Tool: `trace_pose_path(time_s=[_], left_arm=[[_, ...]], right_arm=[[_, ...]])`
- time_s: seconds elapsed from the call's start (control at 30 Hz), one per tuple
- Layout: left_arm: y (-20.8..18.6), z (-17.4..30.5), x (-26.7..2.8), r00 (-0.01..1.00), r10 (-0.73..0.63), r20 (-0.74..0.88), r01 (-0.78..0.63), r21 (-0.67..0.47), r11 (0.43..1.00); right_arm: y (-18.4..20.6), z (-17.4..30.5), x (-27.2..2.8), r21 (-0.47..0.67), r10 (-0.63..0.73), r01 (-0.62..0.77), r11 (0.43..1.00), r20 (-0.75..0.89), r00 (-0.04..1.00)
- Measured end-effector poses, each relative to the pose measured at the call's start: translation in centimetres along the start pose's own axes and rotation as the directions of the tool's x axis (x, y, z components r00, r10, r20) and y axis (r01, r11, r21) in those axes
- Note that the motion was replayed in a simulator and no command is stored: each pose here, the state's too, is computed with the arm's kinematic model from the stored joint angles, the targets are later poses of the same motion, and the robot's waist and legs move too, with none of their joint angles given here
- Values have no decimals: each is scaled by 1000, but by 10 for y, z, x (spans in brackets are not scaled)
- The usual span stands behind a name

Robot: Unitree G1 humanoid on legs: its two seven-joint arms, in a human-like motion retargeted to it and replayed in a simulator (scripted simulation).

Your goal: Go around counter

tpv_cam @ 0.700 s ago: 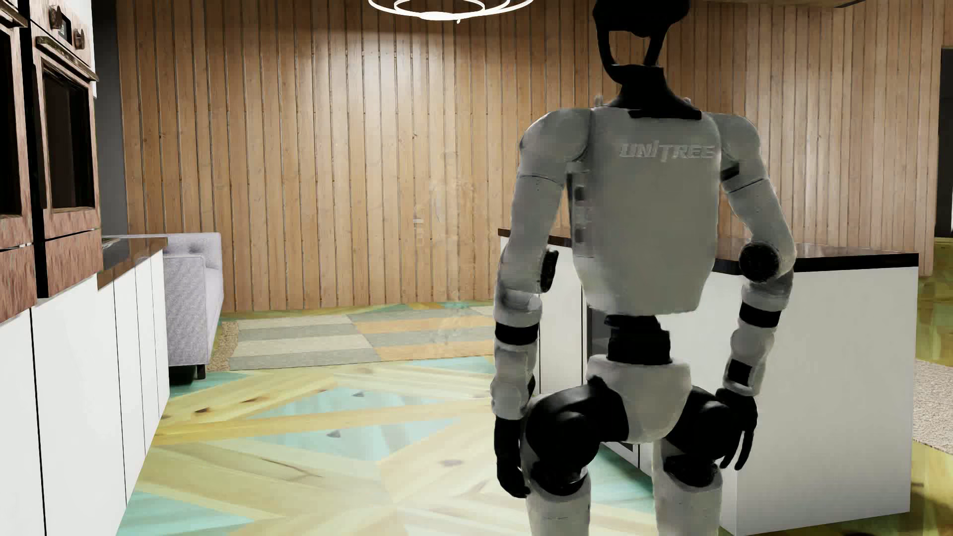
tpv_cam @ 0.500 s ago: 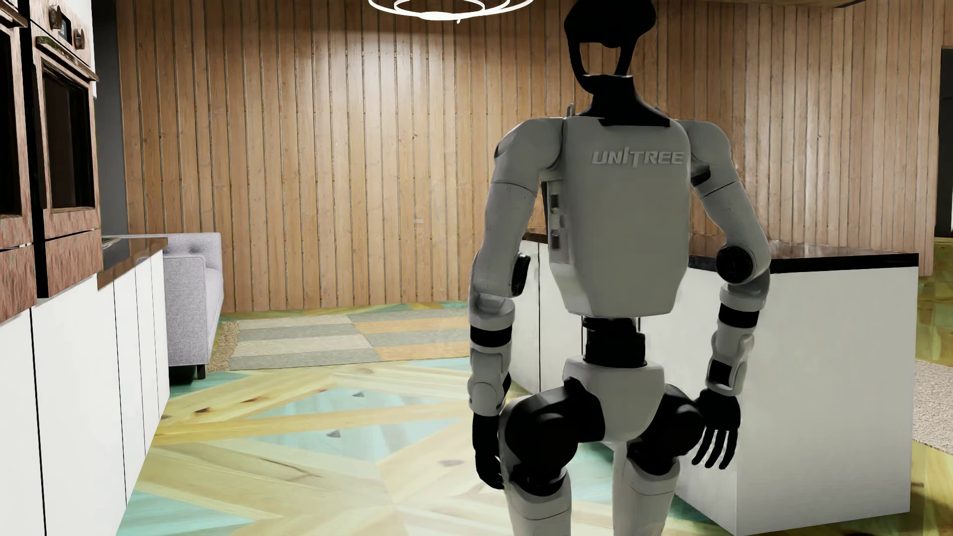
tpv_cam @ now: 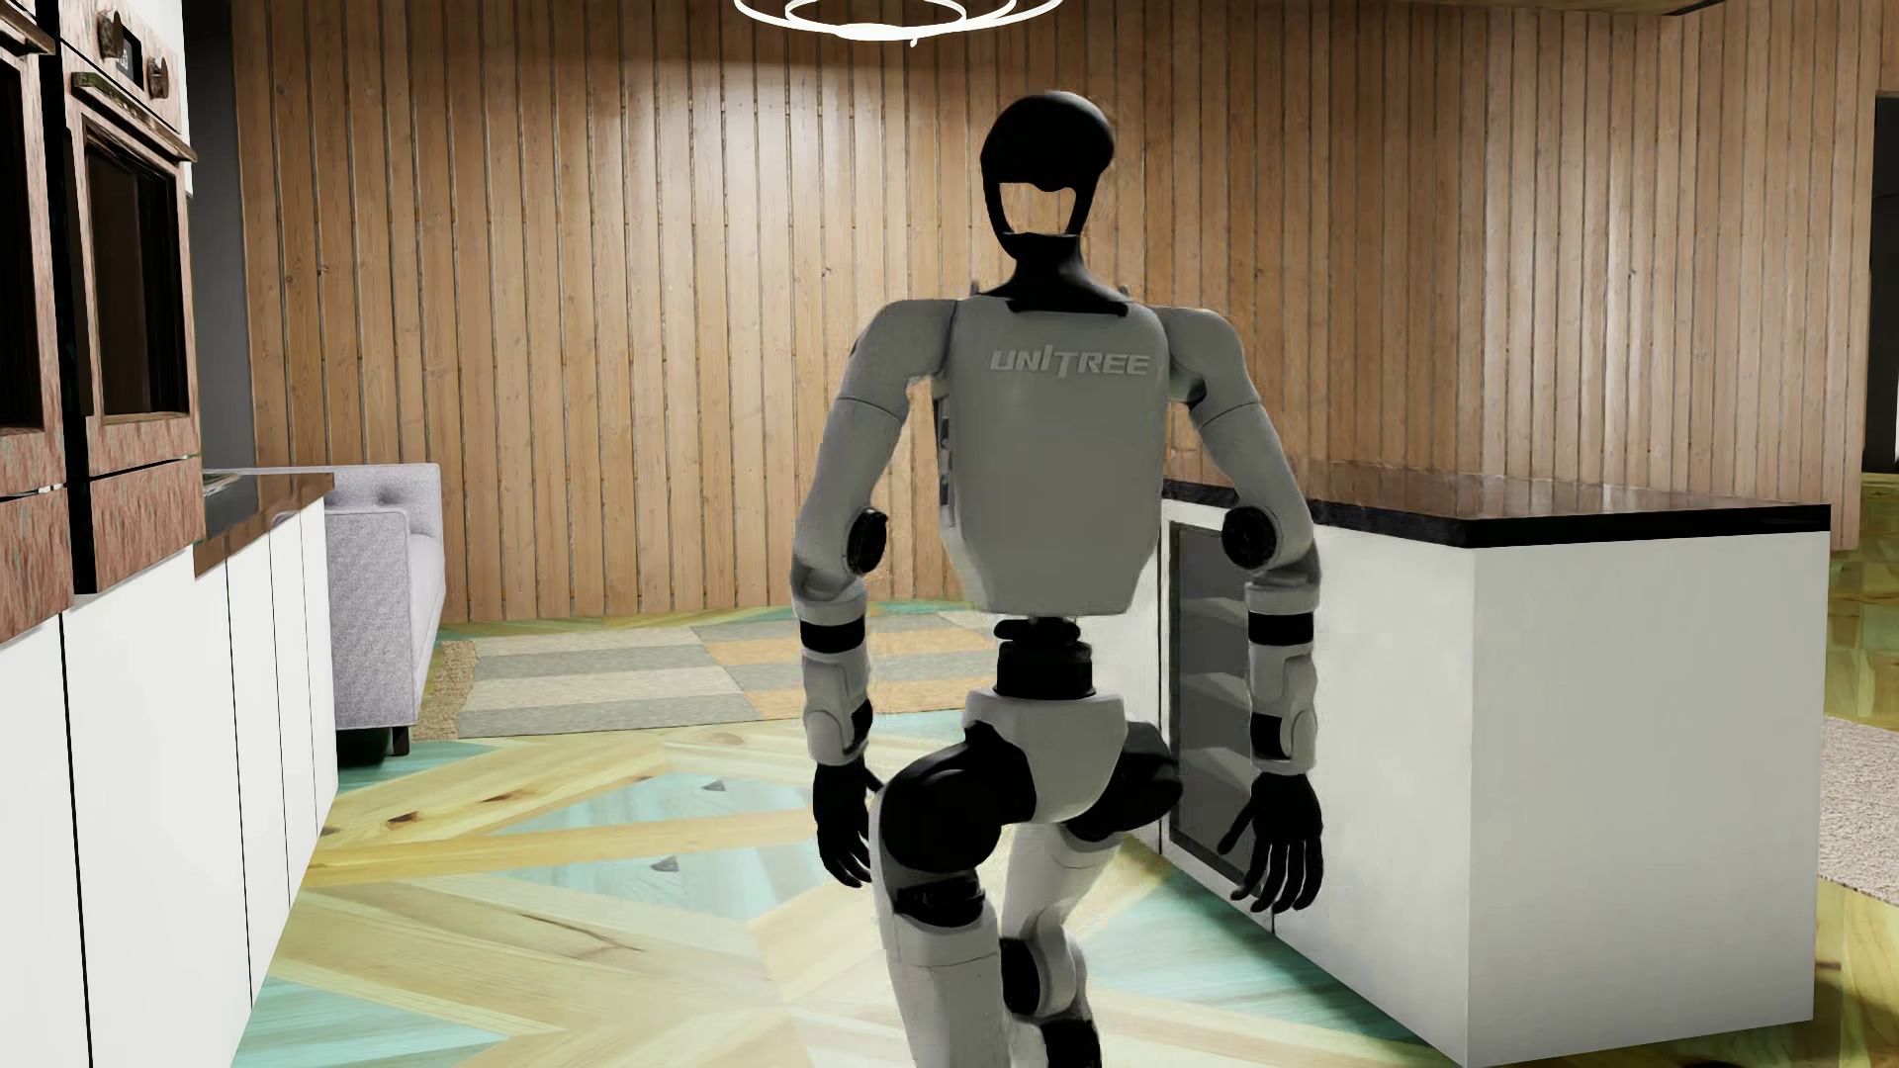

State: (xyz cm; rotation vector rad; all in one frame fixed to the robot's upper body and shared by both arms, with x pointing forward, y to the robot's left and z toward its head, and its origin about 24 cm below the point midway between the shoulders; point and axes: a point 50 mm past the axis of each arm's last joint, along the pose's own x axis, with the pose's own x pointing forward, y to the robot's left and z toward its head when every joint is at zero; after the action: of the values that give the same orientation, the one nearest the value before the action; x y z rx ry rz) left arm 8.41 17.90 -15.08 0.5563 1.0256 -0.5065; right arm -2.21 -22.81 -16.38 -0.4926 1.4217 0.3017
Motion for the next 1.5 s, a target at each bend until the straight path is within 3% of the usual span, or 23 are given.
trace_pose_path(time_s=[0.23,0.43,0.57,0.63,0.8,0.97,1.1,1.23,1.4,1.5], left_arm=[[-28,-57,-20,981,-64,-183,58,-33,998],[-33,-69,-28,976,-68,-207,55,-64,996],[-39,-76,-29,965,-90,-247,80,-49,996],[-29,-69,-23,972,-49,-231,29,-90,996],[17,-15,-10,998,62,-19,-63,-38,997],[61,26,-8,975,189,118,-182,-71,981],[24,-19,-8,992,116,-52,-122,-148,981],[-13,-45,-14,989,11,-146,-31,-140,990],[-44,-77,-31,967,-77,-245,46,-128,991],[-51,-88,-39,956,-102,-274,72,-117,991]], right_arm=[[-20,70,-1,39,-60,51,998,255,965],[-53,121,-13,37,-133,130,991,422,897],[-34,82,-2,63,-100,85,994,288,952],[-24,66,-2,58,-75,62,996,245,967],[-16,33,-3,54,-56,48,997,153,987],[-7,13,-4,65,-36,31,997,85,996],[1,-5,-3,73,-17,16,997,0,1000],[-13,36,-3,84,-56,43,996,162,985],[-55,101,-15,118,-172,136,984,387,906],[-67,105,-15,166,-214,161,973,384,898]])
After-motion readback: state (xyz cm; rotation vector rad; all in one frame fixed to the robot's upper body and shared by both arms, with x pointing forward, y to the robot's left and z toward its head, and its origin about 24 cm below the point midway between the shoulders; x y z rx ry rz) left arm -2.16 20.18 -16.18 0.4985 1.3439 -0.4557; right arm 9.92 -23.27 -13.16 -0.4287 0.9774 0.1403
